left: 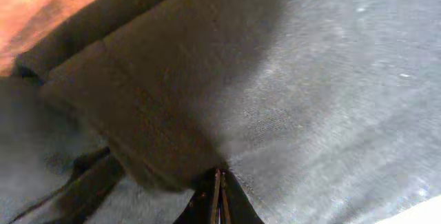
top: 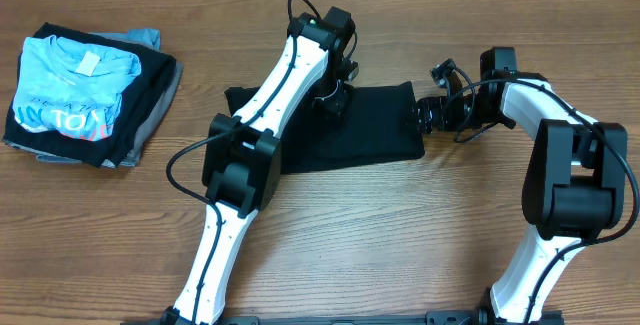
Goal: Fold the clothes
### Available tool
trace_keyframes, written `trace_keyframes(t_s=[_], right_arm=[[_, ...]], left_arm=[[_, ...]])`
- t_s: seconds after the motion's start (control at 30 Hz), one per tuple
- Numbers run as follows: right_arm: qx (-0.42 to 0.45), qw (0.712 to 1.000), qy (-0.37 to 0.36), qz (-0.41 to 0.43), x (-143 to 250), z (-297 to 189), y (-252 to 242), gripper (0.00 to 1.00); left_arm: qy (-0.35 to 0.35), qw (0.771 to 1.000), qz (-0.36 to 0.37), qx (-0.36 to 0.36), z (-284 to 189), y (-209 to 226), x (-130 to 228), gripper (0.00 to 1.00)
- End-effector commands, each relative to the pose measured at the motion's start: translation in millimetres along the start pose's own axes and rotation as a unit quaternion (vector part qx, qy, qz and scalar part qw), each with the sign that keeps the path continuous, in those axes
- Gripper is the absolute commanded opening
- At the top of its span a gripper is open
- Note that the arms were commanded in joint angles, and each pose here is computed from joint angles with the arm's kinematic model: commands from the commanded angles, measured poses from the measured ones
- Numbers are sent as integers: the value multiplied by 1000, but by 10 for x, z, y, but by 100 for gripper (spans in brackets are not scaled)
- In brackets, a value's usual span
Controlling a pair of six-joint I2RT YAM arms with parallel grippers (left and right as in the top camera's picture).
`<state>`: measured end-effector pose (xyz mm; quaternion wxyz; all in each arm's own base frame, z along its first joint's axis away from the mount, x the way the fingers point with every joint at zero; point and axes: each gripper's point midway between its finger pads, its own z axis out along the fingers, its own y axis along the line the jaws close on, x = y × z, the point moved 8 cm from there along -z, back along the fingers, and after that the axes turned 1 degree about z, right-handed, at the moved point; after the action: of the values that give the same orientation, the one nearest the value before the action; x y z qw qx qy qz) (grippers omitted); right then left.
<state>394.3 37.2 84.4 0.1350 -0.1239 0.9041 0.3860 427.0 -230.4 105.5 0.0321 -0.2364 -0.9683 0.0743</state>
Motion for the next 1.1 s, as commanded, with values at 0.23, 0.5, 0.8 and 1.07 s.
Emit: trace_keyframes(t_s=[0.23, 0.5, 0.8, 1.07], right_arm=[[-56, 998, -28, -26, -83, 18, 86, 77], [-64, 995, -10, -73, -130, 281, 322, 59], [7, 998, 11, -64, -93, 277, 184, 4], [85, 996, 23, -6, 29, -9, -187, 30]], left_arm=[[22, 1000, -3, -6, 207, 46, 6, 4], [25, 1000, -3, -6, 207, 45, 14, 4], [23, 1000, 0, -6, 202, 45, 9, 4], [21, 1000, 8, -7, 201, 51, 4, 4]])
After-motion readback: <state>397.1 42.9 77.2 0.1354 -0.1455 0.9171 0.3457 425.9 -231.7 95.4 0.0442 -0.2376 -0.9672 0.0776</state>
